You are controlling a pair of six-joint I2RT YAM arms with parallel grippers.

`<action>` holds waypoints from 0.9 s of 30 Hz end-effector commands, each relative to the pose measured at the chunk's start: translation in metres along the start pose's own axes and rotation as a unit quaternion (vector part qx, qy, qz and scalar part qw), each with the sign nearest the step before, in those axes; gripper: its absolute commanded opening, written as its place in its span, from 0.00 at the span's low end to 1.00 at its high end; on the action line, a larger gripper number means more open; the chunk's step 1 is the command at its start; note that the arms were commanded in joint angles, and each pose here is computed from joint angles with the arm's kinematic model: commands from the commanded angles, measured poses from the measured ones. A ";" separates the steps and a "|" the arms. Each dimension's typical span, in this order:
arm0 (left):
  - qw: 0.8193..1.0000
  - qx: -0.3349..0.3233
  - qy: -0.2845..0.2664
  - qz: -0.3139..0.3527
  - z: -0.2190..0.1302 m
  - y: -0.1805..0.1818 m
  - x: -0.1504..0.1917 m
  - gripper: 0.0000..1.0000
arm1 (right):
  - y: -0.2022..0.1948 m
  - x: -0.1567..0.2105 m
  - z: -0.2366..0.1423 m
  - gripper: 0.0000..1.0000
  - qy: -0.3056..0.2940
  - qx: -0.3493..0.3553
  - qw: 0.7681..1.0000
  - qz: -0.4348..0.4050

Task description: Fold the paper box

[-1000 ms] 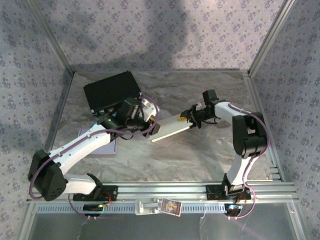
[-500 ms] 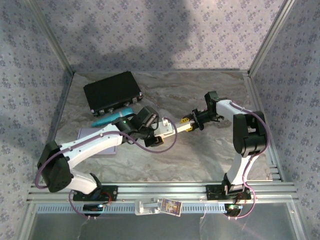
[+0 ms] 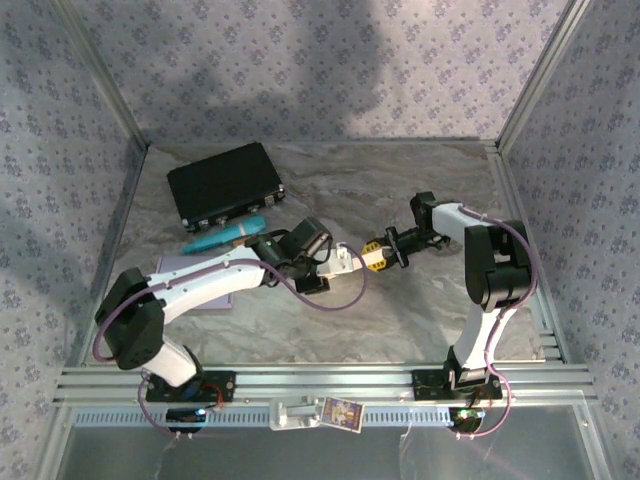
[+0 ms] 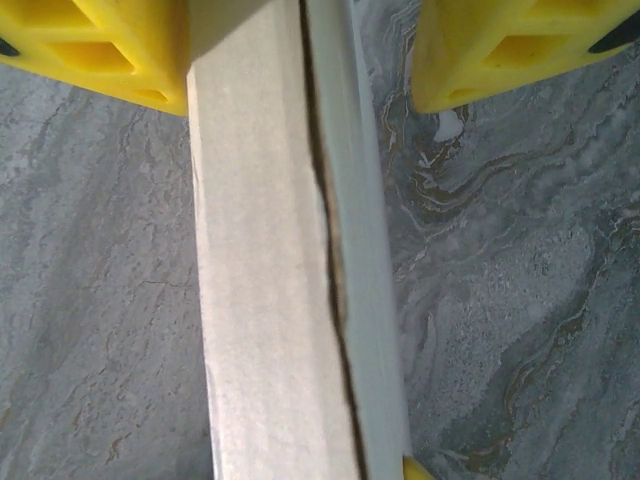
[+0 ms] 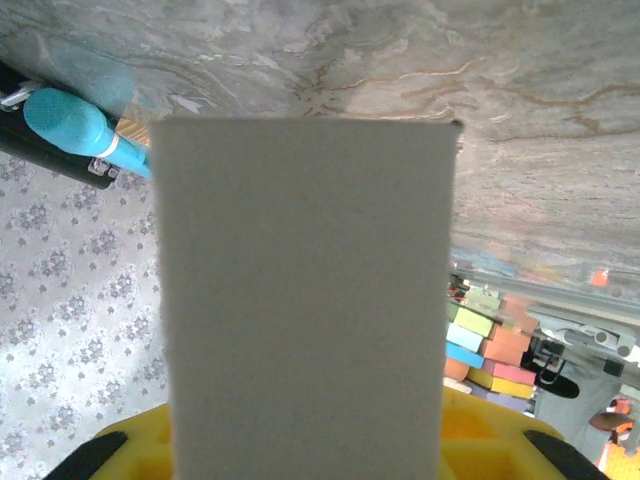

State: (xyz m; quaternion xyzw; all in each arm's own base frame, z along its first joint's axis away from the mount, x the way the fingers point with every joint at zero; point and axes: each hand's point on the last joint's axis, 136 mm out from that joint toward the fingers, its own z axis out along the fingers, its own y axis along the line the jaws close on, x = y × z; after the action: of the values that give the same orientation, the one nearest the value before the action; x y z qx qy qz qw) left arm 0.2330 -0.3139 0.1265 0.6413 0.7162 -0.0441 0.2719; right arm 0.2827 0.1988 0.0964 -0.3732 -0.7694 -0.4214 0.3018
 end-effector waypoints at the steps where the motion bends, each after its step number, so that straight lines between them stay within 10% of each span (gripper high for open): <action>1: 0.999 -0.026 -0.002 0.022 0.000 0.013 -0.011 0.55 | -0.012 0.010 0.002 0.30 0.030 0.005 0.998 0.047; 16: 0.994 0.096 0.021 -0.039 0.009 0.012 -0.005 0.38 | -0.020 -0.015 -0.019 0.56 -0.027 0.011 0.998 0.055; 22: 0.990 0.124 0.030 -0.056 0.012 0.011 -0.005 0.37 | -0.013 -0.017 -0.085 0.58 -0.187 0.005 0.982 0.007; 27: 0.989 0.120 0.025 -0.082 0.013 0.018 -0.007 0.36 | -0.028 0.011 -0.142 0.57 -0.394 0.059 0.915 -0.065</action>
State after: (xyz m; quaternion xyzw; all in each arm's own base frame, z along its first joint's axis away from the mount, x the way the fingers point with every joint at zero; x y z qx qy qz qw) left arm 0.2546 -0.3186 0.1175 0.6227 0.7533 -0.1132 0.1785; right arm 0.2934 0.0994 0.1447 -0.4358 -0.8394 -0.3195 0.0579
